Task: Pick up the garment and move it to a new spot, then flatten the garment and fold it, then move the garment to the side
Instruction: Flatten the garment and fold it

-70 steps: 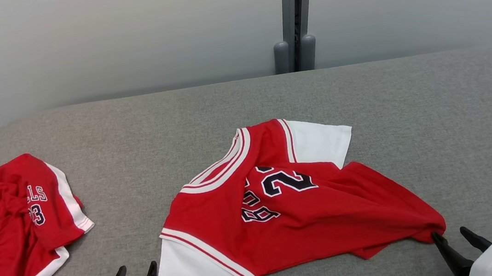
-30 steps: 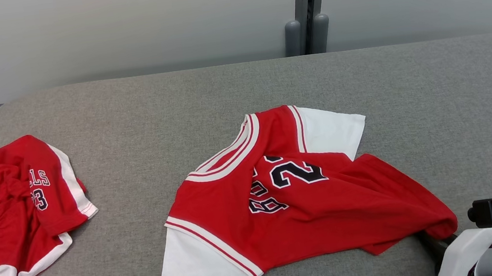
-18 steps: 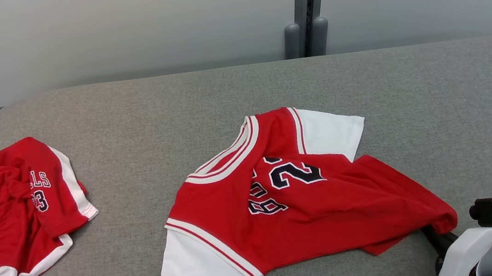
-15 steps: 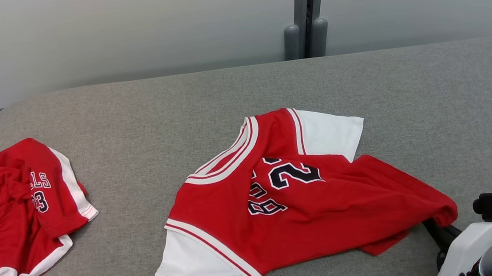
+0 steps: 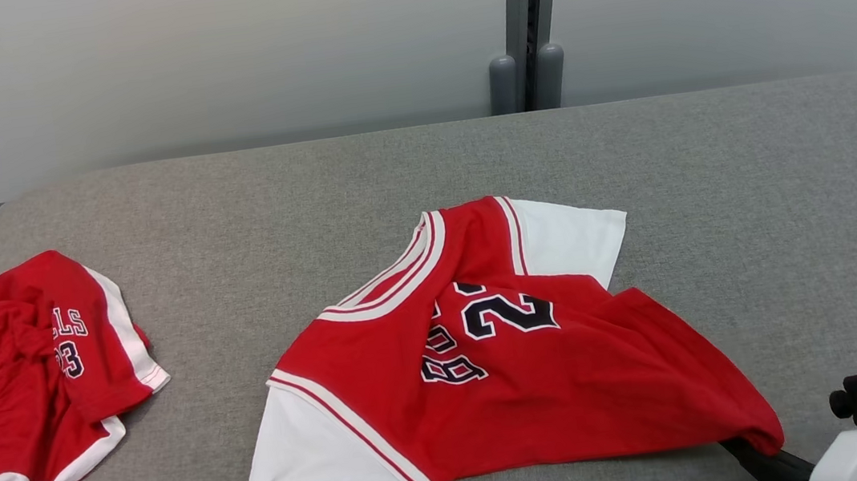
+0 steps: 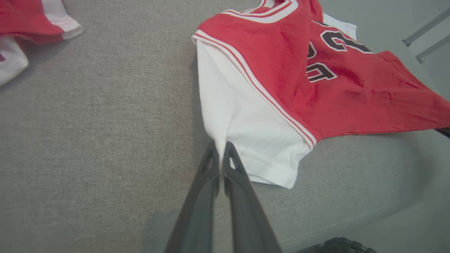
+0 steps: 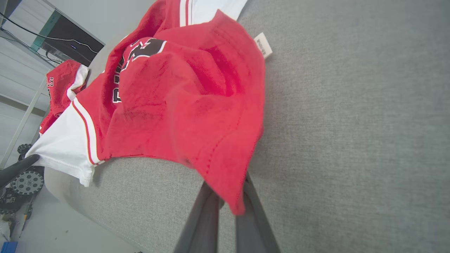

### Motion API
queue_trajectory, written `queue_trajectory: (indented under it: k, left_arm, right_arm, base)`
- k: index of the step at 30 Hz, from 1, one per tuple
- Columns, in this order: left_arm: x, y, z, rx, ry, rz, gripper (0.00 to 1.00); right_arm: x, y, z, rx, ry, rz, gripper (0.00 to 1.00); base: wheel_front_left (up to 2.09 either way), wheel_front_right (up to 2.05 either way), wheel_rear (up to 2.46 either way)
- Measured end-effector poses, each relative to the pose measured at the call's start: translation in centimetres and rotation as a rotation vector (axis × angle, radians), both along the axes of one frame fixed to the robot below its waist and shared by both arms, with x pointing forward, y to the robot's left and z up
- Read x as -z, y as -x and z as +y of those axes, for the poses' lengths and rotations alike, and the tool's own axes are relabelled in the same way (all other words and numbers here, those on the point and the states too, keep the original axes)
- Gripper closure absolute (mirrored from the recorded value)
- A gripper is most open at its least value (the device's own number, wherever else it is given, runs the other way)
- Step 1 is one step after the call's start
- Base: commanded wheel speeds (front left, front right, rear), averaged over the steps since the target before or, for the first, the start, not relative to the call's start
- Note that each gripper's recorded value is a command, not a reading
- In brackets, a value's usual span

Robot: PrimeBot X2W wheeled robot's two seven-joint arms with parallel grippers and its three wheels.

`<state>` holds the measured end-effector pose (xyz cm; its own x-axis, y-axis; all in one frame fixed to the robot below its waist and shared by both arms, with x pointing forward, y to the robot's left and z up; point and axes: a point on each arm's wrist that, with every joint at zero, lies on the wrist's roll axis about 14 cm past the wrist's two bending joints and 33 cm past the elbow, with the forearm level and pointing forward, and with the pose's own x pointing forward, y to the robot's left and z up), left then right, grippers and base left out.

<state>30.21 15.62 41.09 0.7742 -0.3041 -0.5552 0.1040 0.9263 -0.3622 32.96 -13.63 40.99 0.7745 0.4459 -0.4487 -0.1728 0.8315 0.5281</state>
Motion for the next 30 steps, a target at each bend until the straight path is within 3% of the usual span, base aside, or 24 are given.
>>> queue_trajectory:
  k: [5, 14, 23, 30]
  left_arm:
    - [-1.2, -0.3, -0.5, 0.033, 0.013, -0.014, 1.00]
    - [-4.6, -4.0, -0.3, 0.152, -0.020, -0.080, 1.00]
    - [-8.4, -12.7, -1.0, 0.264, 0.015, -0.104, 1.00]
    - [-10.0, -21.9, -0.2, 0.274, 0.020, -0.114, 1.00]
  right_arm:
    - [-0.5, 1.2, -0.7, -0.021, -0.013, 0.027, 1.00]
    - [-4.3, -2.4, 0.1, -0.043, -0.038, -0.096, 1.00]
    - [-10.4, -11.3, 1.4, -0.064, -0.090, -0.288, 1.00]
    - [-11.6, -19.1, 1.6, -0.101, -0.043, -0.330, 1.00]
  base:
    - [0.00, 0.00, 0.00]
    - [0.00, 0.00, 0.00]
    - [0.00, 0.00, 0.00]
    - [0.00, 0.00, 0.00]
